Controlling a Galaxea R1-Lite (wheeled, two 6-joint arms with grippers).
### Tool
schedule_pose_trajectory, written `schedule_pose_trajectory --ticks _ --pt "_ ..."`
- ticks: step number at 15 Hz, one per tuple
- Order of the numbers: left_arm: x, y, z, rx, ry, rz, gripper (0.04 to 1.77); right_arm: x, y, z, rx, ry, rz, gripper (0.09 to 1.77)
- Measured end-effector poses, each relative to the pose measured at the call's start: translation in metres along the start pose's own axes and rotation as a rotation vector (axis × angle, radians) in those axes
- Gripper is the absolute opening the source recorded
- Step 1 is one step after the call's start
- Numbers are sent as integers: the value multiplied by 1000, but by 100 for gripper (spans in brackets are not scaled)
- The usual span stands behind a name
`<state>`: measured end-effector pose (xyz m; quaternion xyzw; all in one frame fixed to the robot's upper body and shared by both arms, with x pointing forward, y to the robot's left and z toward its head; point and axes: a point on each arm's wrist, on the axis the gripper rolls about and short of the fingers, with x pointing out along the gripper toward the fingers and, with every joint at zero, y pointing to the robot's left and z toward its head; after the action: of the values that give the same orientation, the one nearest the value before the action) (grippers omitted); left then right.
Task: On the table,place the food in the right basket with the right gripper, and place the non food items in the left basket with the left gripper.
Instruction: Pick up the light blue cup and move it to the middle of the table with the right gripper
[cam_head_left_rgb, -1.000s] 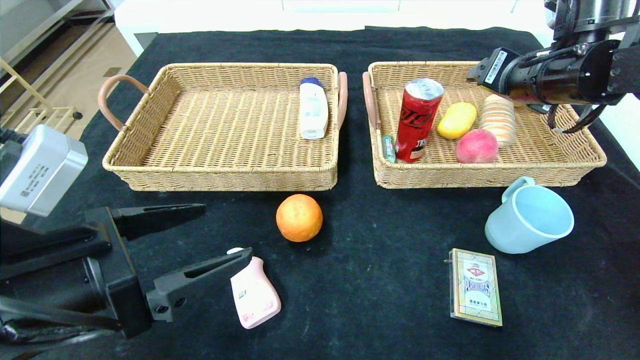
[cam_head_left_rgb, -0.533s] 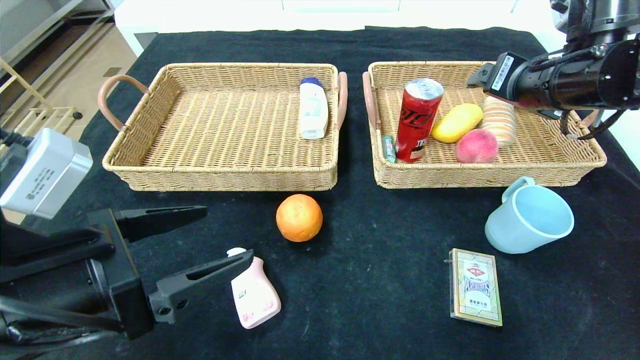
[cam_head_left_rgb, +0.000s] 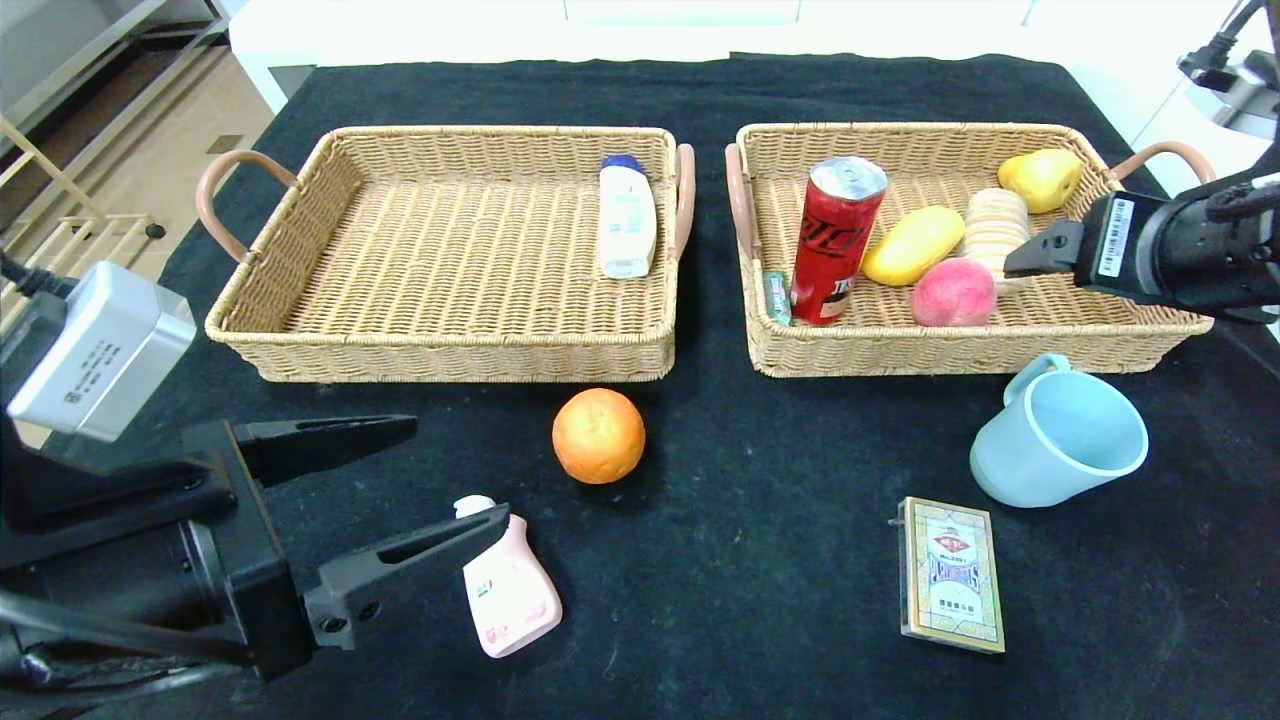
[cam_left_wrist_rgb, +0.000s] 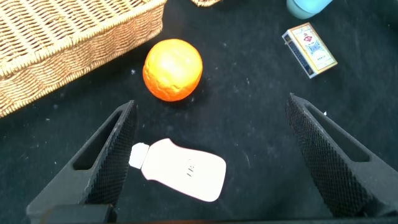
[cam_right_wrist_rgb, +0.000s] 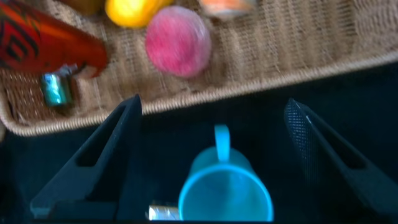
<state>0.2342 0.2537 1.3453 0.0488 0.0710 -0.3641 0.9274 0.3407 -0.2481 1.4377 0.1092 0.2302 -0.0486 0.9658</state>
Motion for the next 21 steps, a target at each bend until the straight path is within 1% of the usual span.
schedule_pose_trajectory --ticks 2,4,7,10,12,16,19,21 --pt "0 0 0 0 1 0 172 -13 -2 -4 -18 26 7 168" --pt "1 0 -1 -1 4 -1 172 -27 0 -12 -56 75 23 169" --pt "1 0 -1 -1 5 0 172 -49 12 -28 -117 151 69 169" --pt "1 0 -2 0 8 0 172 -60 25 -43 -152 186 69 170" --pt "2 0 -2 1 8 -1 172 -55 32 -50 -153 214 64 170" --pt "1 0 -2 1 8 0 172 -34 35 -62 -162 267 7 170" --pt "1 0 -2 1 6 0 172 -19 33 -62 -152 277 -39 170" --pt "1 0 -2 1 7 -1 172 -11 35 -61 -135 265 -41 170"
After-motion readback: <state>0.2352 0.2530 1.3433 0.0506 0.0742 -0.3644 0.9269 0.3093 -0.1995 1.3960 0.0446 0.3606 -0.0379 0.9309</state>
